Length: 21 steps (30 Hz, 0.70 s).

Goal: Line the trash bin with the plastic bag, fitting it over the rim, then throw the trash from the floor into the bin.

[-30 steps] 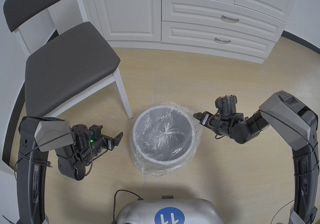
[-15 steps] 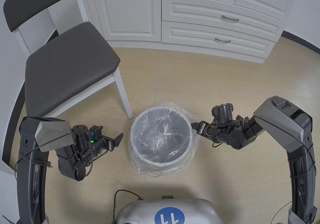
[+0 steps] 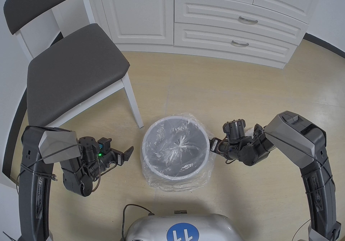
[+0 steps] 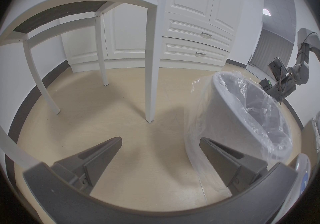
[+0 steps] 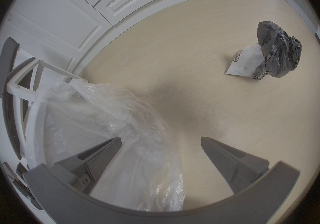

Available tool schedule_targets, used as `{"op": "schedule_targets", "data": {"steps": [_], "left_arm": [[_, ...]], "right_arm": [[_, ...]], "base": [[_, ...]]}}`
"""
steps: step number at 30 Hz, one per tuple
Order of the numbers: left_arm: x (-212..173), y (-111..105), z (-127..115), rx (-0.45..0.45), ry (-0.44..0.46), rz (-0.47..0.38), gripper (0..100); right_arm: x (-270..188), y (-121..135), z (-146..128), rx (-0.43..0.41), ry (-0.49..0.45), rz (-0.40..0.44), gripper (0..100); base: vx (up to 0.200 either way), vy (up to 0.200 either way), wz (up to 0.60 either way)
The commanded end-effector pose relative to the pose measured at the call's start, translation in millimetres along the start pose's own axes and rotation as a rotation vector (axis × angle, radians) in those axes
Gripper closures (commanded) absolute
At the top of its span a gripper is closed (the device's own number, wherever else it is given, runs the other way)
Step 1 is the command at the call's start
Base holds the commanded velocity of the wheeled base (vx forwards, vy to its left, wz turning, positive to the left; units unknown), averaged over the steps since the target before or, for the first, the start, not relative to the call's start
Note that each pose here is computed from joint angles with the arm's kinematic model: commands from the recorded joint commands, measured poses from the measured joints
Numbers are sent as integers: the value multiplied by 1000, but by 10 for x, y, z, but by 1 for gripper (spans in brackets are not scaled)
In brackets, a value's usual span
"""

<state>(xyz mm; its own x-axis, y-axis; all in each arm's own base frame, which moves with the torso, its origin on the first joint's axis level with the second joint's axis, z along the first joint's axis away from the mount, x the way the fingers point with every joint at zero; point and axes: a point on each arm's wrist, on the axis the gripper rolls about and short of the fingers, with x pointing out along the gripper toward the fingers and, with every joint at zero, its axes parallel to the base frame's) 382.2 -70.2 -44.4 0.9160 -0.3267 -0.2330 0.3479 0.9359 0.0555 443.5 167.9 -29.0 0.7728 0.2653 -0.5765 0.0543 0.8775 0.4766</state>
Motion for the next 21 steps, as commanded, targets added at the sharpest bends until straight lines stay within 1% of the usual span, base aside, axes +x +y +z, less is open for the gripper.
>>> {"op": "schedule_targets", "data": {"steps": [1, 5, 8, 9, 10, 11, 15, 17, 19, 21], "left_arm": [[-67, -39, -24, 4, 25, -19, 0], [-163, -73, -65, 33, 60, -40, 0], [-336, -213, -111, 68, 108, -168, 0], [-342, -215, -110, 69, 108, -173, 0], [-403, -271, -121, 89, 119, -233, 0], [-424, -294, -130, 94, 124, -253, 0], [-456, -369, -141, 108, 134, -287, 0], [-451, -459, -173, 113, 144, -313, 0], [-411, -504, -193, 118, 140, -324, 0], [-259, -574, -270, 125, 126, -332, 0]], "right_arm": [[76, -55, -78, -9, 12, -18, 0], [116, -98, -92, -14, 3, -40, 0], [141, -115, -97, -26, -7, -55, 0], [141, -115, -97, -27, -7, -55, 0], [144, -121, -106, -29, -5, -58, 0], [144, -116, -110, -31, -5, -57, 0], [144, -116, -110, -33, -5, -57, 0], [144, -116, -110, -33, -5, -57, 0], [143, -119, -114, -33, -4, -59, 0], [139, -104, -116, -35, -7, -60, 0]], "base": [[0, 0, 0], [0, 0, 0], [0, 0, 0], [0, 0, 0], [0, 0, 0], [0, 0, 0], [0, 0, 0], [0, 0, 0], [0, 0, 0], [0, 0, 0]]}}
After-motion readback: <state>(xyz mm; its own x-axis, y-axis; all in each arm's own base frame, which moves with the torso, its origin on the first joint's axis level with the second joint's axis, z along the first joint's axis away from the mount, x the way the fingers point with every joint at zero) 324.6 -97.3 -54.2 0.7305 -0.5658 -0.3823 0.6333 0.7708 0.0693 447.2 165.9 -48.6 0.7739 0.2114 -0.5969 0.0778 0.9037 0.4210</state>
